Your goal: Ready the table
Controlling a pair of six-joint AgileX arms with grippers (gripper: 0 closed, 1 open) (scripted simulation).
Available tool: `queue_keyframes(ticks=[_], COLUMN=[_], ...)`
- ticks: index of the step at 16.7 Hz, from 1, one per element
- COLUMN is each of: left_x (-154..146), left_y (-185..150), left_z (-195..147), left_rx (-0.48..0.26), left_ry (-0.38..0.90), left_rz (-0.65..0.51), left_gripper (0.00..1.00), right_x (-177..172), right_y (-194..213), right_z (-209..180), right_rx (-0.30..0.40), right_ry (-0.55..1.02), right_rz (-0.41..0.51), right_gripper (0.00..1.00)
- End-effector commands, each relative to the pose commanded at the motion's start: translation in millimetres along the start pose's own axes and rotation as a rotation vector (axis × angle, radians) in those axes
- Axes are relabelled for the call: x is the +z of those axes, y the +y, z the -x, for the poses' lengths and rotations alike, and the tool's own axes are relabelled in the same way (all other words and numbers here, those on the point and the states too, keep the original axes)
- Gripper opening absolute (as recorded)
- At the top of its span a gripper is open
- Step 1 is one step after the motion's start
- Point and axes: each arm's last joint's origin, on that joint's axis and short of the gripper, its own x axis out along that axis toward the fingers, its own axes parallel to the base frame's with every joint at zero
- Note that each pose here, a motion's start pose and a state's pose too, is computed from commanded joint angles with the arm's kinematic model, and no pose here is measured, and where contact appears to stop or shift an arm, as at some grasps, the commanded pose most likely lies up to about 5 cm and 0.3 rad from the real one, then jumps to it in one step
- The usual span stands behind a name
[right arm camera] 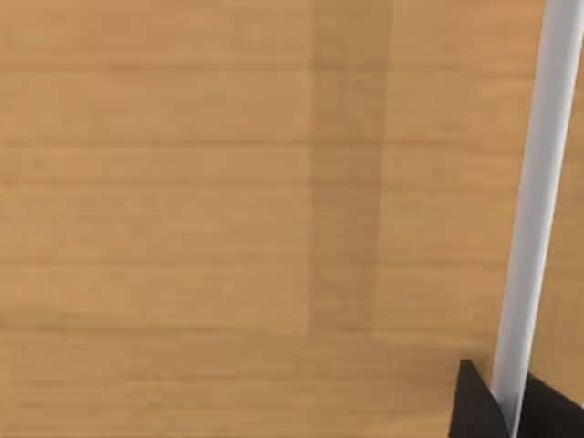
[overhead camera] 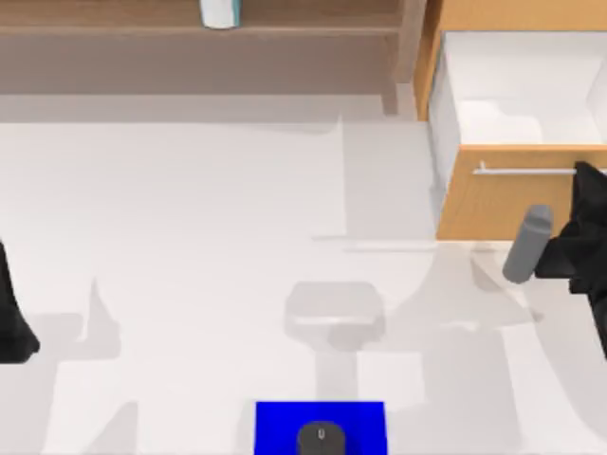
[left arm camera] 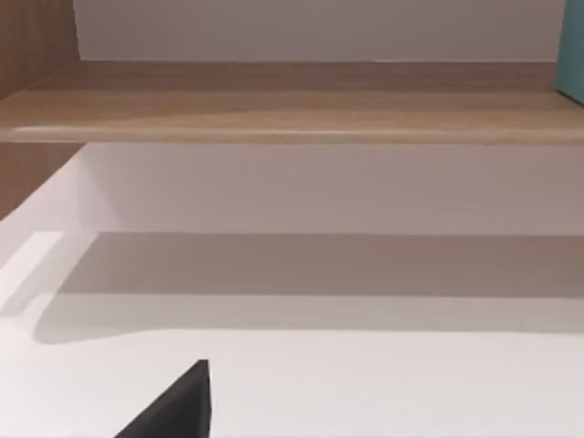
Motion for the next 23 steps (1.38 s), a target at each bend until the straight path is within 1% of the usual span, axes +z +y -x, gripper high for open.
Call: queue_keyframes(ticks=[4, 7, 9, 11, 13, 15, 19, 23], left_x=[0, 0, 0, 0, 0, 0, 0, 0], left_y=[0, 0, 0, 0, 0, 0, 0, 0], left_z=[0, 0, 0, 0, 0, 0, 0, 0], left_rx=[0.0, 0.0, 0.0, 0.0, 0.0, 0.0, 0.0, 0.0], left_ry=[0.0, 0.0, 0.0, 0.0, 0.0, 0.0, 0.0, 0.0], left_rz=[0.0, 0.0, 0.0, 0.0, 0.0, 0.0, 0.0, 0.0], left_gripper=[1.0, 1.0, 1.0, 1.0, 1.0, 1.0, 1.0, 1.0], right_x=[0, -1, 0, 3, 3, 0, 2, 1], right_y=[0, 3, 3, -2, -2, 1, 1, 4], right_z=[0, -4, -19, -41, -57, -63, -62, -84], right_rx=[0.0, 0.017, 0.017, -0.015, -0.008, 0.006, 0.009, 0.017], right_ry=[0.0, 0.002, 0.001, -0.002, -0.003, -0.001, -0.004, 0.001], right_rz=[0.0, 0.004, 0.003, -0.007, -0.006, -0.001, -0.004, 0.0], right_gripper=[0.0, 0.0, 0.0, 0.0, 0.0, 0.0, 0.0, 0.0])
